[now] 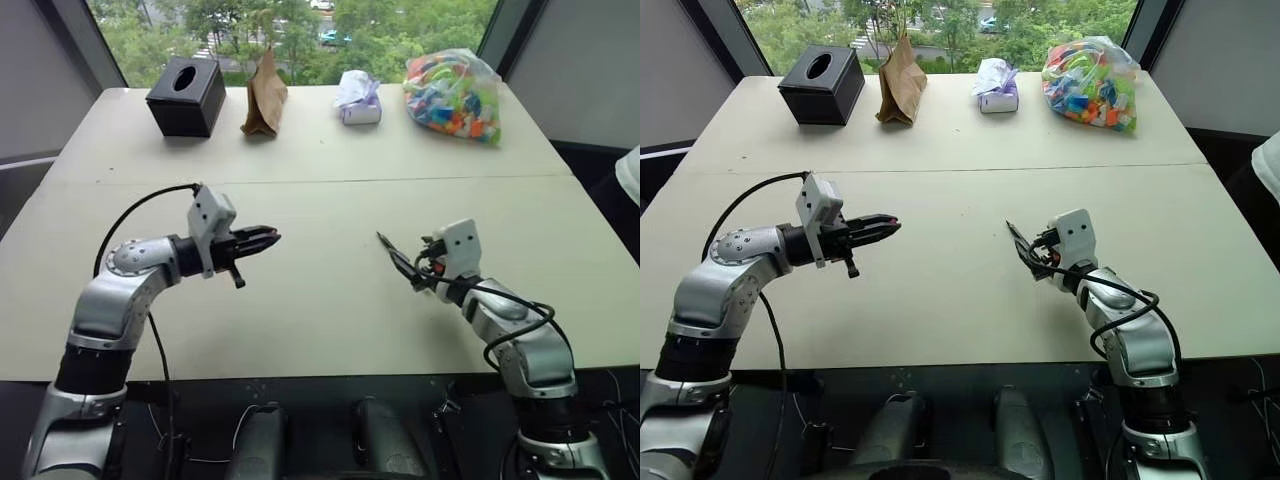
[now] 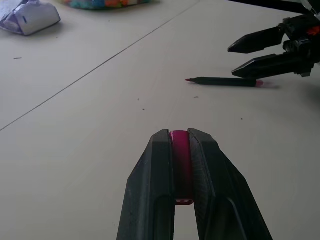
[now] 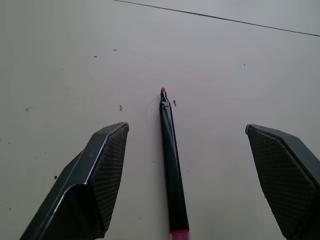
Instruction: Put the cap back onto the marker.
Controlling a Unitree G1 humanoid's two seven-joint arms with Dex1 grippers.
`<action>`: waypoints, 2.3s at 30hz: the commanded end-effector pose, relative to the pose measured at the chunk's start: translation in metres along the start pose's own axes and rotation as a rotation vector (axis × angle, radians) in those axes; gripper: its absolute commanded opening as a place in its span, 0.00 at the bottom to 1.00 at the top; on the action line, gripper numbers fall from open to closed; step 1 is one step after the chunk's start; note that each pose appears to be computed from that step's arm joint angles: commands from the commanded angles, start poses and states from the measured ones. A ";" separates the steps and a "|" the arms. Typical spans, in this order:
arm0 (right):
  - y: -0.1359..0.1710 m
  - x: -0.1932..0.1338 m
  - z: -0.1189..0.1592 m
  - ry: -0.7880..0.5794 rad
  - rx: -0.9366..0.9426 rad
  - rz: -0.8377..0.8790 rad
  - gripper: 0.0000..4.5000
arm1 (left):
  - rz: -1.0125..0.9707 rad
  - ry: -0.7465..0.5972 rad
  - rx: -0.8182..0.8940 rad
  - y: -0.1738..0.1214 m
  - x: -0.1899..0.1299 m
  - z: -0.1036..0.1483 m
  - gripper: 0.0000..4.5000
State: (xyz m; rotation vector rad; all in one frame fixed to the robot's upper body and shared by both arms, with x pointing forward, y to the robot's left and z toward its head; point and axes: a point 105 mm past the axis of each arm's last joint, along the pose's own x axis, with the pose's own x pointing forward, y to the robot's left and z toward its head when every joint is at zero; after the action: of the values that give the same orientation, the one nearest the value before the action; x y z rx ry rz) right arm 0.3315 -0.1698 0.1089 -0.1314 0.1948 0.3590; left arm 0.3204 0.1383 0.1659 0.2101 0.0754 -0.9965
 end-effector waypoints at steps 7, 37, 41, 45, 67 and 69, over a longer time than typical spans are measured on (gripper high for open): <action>-0.002 0.007 -0.005 0.019 0.022 -0.039 0.86 | -0.009 -0.031 0.050 0.001 -0.003 0.012 0.01; 0.013 0.000 -0.035 0.154 -0.040 0.007 0.00 | -0.055 -0.021 0.096 0.000 -0.005 0.013 0.00; 0.014 0.001 -0.034 0.154 -0.044 0.015 0.00 | -0.082 -0.017 0.125 -0.003 -0.005 0.011 0.00; 0.010 0.000 -0.026 0.134 -0.103 0.031 0.00 | -0.121 -0.044 0.161 -0.007 -0.003 0.012 0.00; 0.038 -0.015 0.077 -0.016 -0.833 0.547 0.00 | -0.356 -0.038 0.441 -0.021 0.015 -0.001 0.00; 0.042 -0.016 0.077 -0.013 -0.849 0.571 0.00 | -0.354 -0.042 0.445 -0.020 0.016 0.001 0.00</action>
State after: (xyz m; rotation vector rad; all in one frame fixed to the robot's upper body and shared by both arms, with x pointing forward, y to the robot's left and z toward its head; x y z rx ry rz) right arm 0.3170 -0.1274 0.1706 -0.8641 0.0997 0.9888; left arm 0.3106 0.1165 0.1489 0.5635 -0.1007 -1.3702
